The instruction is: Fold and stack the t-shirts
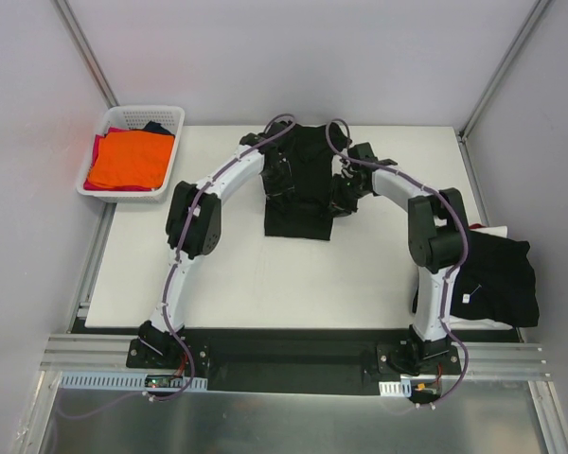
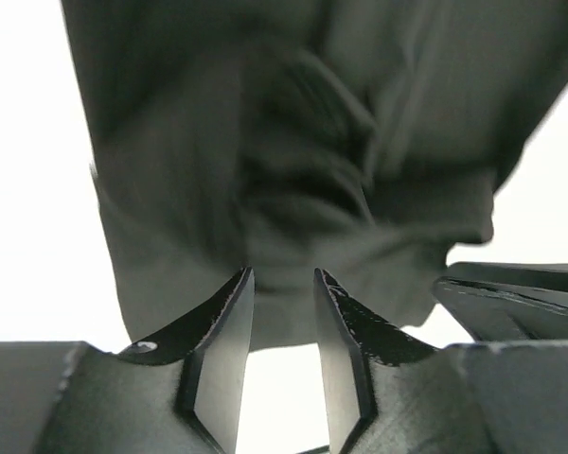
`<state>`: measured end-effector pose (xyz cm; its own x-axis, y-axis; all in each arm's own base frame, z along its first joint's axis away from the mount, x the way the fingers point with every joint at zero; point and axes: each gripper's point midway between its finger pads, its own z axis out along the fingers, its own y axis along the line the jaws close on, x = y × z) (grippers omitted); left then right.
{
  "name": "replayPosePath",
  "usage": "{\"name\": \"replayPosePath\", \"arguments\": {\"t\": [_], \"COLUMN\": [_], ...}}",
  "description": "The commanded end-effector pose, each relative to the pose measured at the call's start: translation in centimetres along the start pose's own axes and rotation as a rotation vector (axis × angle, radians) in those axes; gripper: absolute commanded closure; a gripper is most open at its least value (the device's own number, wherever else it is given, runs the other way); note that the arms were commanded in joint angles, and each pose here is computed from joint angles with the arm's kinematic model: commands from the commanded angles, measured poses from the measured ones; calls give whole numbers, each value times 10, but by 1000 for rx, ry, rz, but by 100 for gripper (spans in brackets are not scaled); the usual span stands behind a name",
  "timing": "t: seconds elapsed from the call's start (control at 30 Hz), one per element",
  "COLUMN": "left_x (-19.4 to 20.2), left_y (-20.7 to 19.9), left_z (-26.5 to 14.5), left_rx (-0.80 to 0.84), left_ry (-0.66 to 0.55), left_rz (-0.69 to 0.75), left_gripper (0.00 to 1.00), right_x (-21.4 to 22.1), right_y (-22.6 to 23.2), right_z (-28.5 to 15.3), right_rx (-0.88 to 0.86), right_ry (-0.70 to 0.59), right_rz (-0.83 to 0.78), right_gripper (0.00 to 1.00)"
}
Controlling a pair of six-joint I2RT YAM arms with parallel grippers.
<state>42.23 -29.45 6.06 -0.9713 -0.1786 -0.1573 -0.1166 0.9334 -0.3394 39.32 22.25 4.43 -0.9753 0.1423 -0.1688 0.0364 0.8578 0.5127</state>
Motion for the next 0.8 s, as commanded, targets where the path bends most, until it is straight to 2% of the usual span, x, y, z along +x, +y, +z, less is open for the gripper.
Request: {"name": "replayPosePath", "arguments": {"t": [0.0,0.27,0.3,0.33,0.37,0.4,0.47,0.57,0.67,0.7,0.77], "left_x": [34,73,76,79,81,83,80,67,48,43,40], "left_y": [-19,-31,-29,-26,-23,-18,-15,-15,-1,7,18], "left_z": [-38,-48,-50,-49,-48,-43,-41,-44,-48,-43,-38], "left_rx": [16,-8,-16,-26,-35,-50,-67,-89,-179,-216,-270], "left_ry": [12,18,15,19,23,30,15,-36,-121,-138,-145], "left_rz": [12,80,81,78,74,71,87,119,133,134,138], "left_gripper": [69,69,69,70,74,87,99,100,100,100,100], "right_x": [18,57,59,61,61,60,55,42,32,22,29], "right_y": [18,9,10,12,12,14,22,33,37,28,12], "right_z": [-23,-36,-35,-35,-34,-34,-34,-40,-44,-46,-46], "right_rx": [-47,-18,-17,-19,-16,-18,-22,-23,24,109,261], "right_ry": [-18,-3,3,5,7,5,-8,-43,-65,-105,-83], "right_rz": [-16,-41,-45,-52,-55,-60,-69,-81,-92,-98,-112], "right_gripper": [73,74,75,84,90,95,99,99,99,99,99]}}
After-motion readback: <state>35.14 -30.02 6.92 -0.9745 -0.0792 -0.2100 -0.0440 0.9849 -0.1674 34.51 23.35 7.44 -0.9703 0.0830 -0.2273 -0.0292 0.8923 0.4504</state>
